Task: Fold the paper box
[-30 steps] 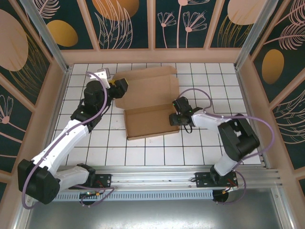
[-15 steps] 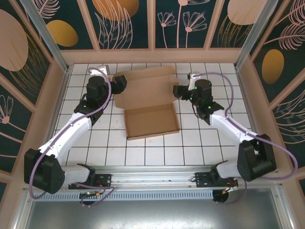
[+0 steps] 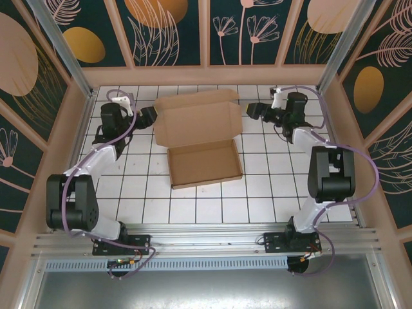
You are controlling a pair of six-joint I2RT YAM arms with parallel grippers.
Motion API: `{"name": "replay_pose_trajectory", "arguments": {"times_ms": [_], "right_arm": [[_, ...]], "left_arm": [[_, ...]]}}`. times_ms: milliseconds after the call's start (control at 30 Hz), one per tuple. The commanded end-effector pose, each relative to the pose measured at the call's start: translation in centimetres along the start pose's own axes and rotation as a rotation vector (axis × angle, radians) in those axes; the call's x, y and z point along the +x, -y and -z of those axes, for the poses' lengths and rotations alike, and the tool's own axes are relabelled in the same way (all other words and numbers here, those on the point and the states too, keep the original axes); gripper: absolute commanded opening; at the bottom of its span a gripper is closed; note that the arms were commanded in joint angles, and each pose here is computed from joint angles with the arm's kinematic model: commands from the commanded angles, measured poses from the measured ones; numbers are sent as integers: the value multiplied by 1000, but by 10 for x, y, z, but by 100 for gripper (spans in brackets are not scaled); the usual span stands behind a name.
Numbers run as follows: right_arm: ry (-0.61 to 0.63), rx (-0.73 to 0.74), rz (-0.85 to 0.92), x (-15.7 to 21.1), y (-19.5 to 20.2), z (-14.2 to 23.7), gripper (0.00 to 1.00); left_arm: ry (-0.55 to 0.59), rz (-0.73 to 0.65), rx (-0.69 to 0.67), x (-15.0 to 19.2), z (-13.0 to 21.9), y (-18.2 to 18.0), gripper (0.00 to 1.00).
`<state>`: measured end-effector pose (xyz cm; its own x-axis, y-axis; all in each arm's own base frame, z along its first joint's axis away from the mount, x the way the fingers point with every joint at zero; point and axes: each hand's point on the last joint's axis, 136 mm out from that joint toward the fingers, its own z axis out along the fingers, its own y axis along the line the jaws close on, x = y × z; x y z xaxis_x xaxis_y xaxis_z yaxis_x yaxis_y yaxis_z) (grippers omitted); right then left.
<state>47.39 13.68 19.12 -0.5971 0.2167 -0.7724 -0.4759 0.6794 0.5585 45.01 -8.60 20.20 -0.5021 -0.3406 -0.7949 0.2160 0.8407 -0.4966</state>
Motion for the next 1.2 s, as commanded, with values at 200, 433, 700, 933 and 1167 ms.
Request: {"name": "replay_pose_trajectory", "arguments": {"times_ms": [200, 433, 700, 933, 1167], "right_arm": [[-38, -134, 2, 2, -12, -12, 87], [-82, -164, -10, 17, -11, -21, 86], [-143, -149, 2, 32, -5, -36, 84], [-203, -199, 24, 49, -19, -53, 72], [-226, -208, 15, 58, -19, -57, 53]], "left_arm": [[-50, -51, 92, 24, -1, -6, 78], [-120, -5, 215, 56, -11, -1, 75], [-162, 22, 246, 71, -20, -4, 72], [-177, 23, 270, 78, -19, -3, 61], [-186, 19, 293, 79, -18, 1, 42]]}}
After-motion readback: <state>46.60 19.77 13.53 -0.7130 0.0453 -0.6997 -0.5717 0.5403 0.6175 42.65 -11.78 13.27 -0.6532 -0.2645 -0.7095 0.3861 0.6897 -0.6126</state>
